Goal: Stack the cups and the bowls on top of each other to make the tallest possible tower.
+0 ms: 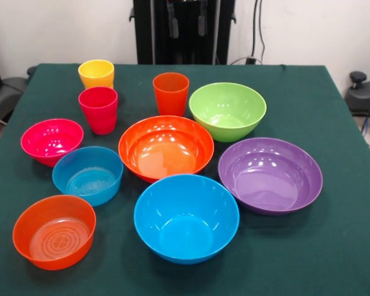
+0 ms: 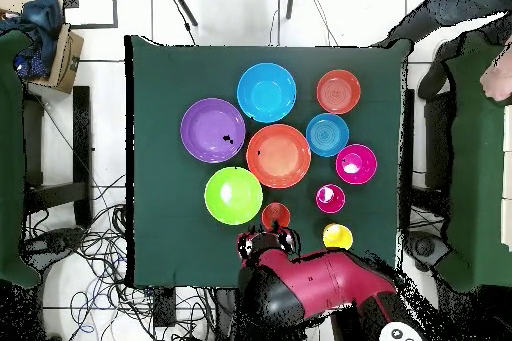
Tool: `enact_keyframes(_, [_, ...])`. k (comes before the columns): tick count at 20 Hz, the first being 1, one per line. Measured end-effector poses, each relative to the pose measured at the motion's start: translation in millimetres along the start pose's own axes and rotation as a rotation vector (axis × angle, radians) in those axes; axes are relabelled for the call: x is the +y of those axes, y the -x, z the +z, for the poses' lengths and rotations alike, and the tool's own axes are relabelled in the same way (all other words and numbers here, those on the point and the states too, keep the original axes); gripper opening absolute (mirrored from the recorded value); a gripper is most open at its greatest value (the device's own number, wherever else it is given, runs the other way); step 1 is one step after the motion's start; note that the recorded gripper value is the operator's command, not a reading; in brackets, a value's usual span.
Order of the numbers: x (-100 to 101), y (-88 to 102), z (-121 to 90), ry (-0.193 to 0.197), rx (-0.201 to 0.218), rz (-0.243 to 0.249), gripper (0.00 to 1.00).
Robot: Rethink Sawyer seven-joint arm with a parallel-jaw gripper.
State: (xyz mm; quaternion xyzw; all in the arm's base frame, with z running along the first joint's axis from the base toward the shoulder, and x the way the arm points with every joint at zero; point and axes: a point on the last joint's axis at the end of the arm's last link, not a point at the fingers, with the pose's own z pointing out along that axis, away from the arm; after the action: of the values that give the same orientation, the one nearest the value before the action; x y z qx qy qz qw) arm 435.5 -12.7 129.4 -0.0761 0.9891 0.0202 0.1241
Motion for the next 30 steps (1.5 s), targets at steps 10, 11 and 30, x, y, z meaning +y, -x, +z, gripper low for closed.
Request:
enact_keyframes(10, [-6.0,2.7,-14.0,-0.043,0.085,0.12,1.0])
enact_keyframes(11, [-7.8,3.0,-15.7,-0.047,0.092,0.131,1.0])
enact_keyframes(30, [-174.7,-23.9,-62.2,-0.144,0.034,0.549,1.0])
